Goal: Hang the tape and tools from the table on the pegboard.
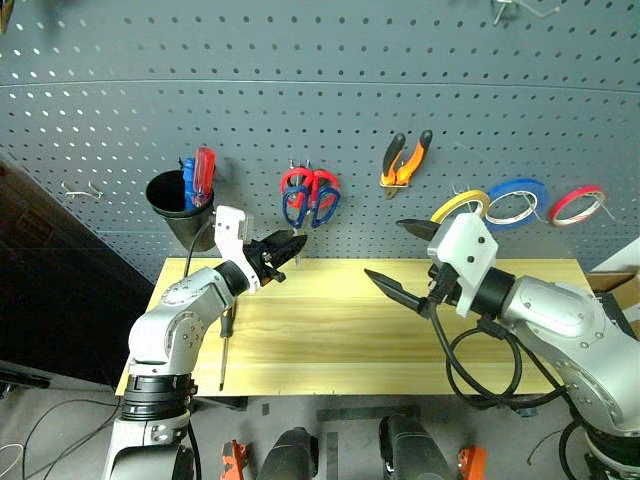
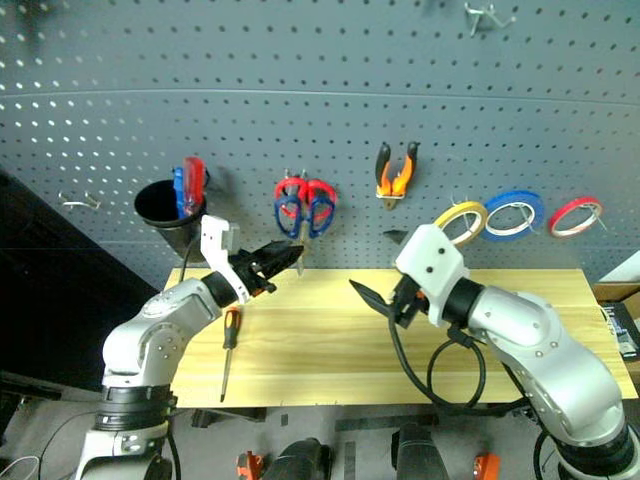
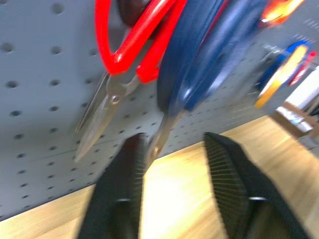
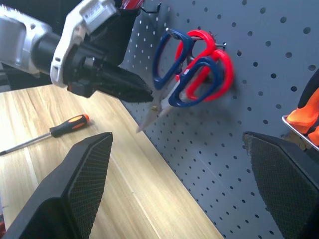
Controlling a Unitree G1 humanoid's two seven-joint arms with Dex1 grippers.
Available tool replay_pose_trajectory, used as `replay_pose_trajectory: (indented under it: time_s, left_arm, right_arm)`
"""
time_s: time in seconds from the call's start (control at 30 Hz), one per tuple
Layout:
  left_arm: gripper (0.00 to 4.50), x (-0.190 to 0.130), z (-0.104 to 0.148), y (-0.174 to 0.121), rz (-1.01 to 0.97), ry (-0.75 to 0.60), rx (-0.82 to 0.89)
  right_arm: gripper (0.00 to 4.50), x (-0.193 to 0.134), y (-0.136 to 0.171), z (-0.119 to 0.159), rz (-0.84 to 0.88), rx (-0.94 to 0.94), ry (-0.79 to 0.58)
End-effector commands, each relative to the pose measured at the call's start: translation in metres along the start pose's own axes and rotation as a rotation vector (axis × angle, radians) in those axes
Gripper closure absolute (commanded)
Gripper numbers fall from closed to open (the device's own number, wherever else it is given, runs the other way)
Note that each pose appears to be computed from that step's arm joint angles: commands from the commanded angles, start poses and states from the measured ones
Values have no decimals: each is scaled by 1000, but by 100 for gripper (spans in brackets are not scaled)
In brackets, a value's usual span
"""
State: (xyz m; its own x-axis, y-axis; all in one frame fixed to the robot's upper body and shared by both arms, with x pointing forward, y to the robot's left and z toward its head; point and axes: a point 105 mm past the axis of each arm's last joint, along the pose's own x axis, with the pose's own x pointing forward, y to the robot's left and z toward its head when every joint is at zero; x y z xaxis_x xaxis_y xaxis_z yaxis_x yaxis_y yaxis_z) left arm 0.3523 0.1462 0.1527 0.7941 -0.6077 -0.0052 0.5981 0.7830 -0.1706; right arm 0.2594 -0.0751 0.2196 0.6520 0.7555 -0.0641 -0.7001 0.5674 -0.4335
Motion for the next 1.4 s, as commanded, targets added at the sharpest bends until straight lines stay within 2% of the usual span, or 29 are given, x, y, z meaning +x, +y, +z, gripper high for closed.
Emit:
replay_pose_trajectory:
  time_s: [0.03, 0.13, 0.4, 0.5, 0.6, 0.73, 0.87, 1.03, 1.23, 1.4]
  left_arm:
    - [132, -7, 4, 6, 66, -23, 78]
    - [45, -19, -8, 7, 114, 18, 139]
    - [45, -61, -21, 38, 352, 70, 348]
    - [45, -80, -46, 60, 453, 209, 357]
    - [2, -94, -61, 72, 484, 309, 341]
    - [2, -116, -88, 104, 657, 512, 269]
    - [2, -118, -111, 109, 665, 648, 176]
    - [2, -110, -130, 109, 644, 727, 49]
    - [2, -112, -145, 112, 656, 768, -23]
    - [152, -111, -148, 114, 664, 762, -46]
  right_arm:
    - [0, -2, 3, 7, -10, -23, -35]
    - [0, -3, 5, 1, -15, 14, -25]
    - [0, -1, 16, -4, -7, 194, -52]
    - [0, 3, 24, -9, 14, 283, -33]
    - [0, 9, 27, -20, 0, 363, 18]
    - [0, 19, 37, -21, 62, 447, 54]
    - [0, 25, 52, -19, 171, 428, 93]
    - [0, 33, 63, -15, 264, 373, 113]
    - [0, 39, 75, -9, 363, 306, 122]
    - [0, 44, 76, -9, 390, 250, 132]
